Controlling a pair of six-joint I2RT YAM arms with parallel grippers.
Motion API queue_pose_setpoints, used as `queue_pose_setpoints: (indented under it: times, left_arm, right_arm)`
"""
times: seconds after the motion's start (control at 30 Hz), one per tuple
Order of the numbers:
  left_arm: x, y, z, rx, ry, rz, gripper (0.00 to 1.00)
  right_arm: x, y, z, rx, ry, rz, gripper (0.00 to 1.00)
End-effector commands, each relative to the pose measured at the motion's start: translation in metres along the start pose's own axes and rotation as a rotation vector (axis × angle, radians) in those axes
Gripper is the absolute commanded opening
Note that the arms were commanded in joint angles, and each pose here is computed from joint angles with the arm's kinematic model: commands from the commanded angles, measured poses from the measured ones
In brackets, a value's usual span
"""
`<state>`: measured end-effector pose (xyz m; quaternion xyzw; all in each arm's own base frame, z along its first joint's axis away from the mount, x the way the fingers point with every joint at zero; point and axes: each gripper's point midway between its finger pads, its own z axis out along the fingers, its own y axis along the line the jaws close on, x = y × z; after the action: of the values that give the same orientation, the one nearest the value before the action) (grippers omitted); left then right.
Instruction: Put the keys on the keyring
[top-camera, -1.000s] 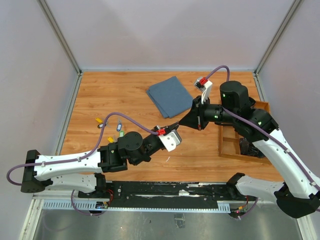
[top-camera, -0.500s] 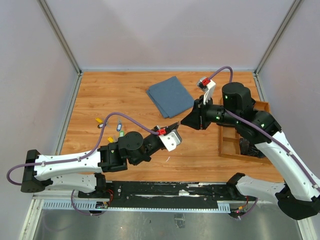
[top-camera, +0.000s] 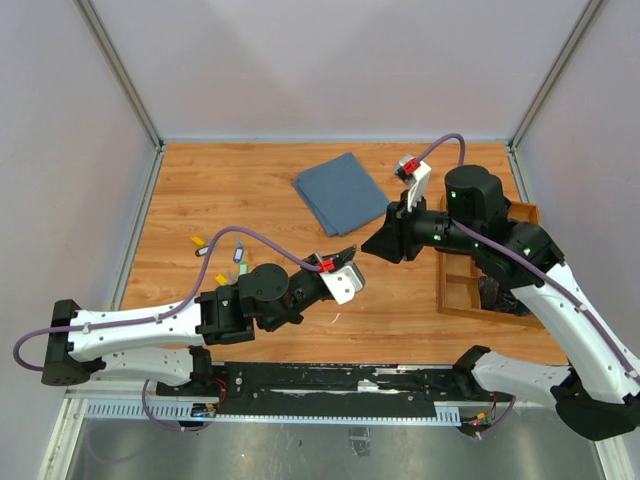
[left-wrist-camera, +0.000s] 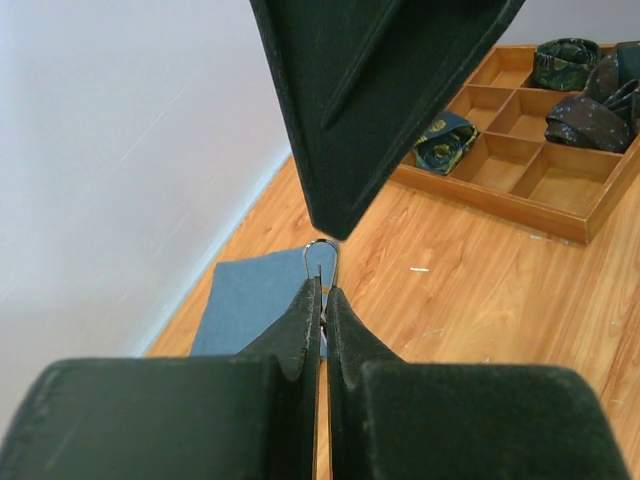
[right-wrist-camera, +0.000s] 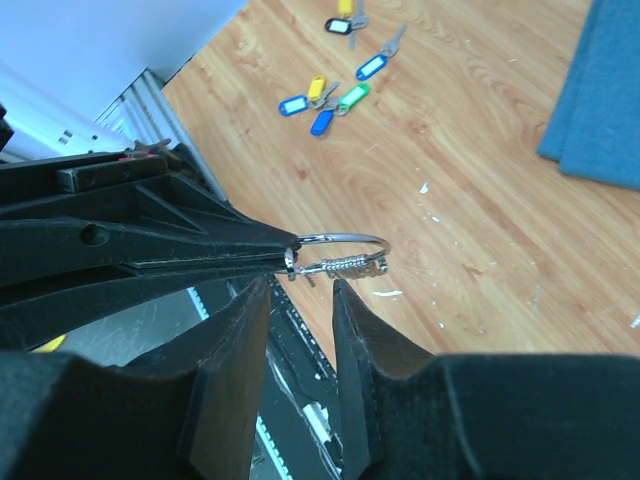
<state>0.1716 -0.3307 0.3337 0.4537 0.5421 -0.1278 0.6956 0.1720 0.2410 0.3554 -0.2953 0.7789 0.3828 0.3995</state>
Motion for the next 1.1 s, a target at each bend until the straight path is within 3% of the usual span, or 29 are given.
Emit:
queue_pose_setpoints:
  times: [0.0, 0.23, 0.9, 1.07]
  left_arm:
    - [-0.015, 0.008, -0.002, -0.021, -0.045, -0.014, 0.01]
    - [-0.016, 0.005, -0.001, -0.008, -0.05, -0.016, 0.01]
    - [-0.019, 0.004, -0.003, 0.007, -0.069, -0.026, 0.0]
    - [-0.019, 0.003, -0.004, 0.008, -0.074, -0.028, 0.04]
  right_arm:
    - [-0.002, 0.017, 0.003, -0.106, 0.017, -0.02, 0.33]
    - [0.003, 0.019, 0.011, -0.135, 0.041, -0.001, 0.31]
    - [0.005, 0.012, 0.019, -0.117, 0.047, 0.019, 0.01]
    - [0.003, 0.013, 0.019, -0.118, 0.036, 0.014, 0.01]
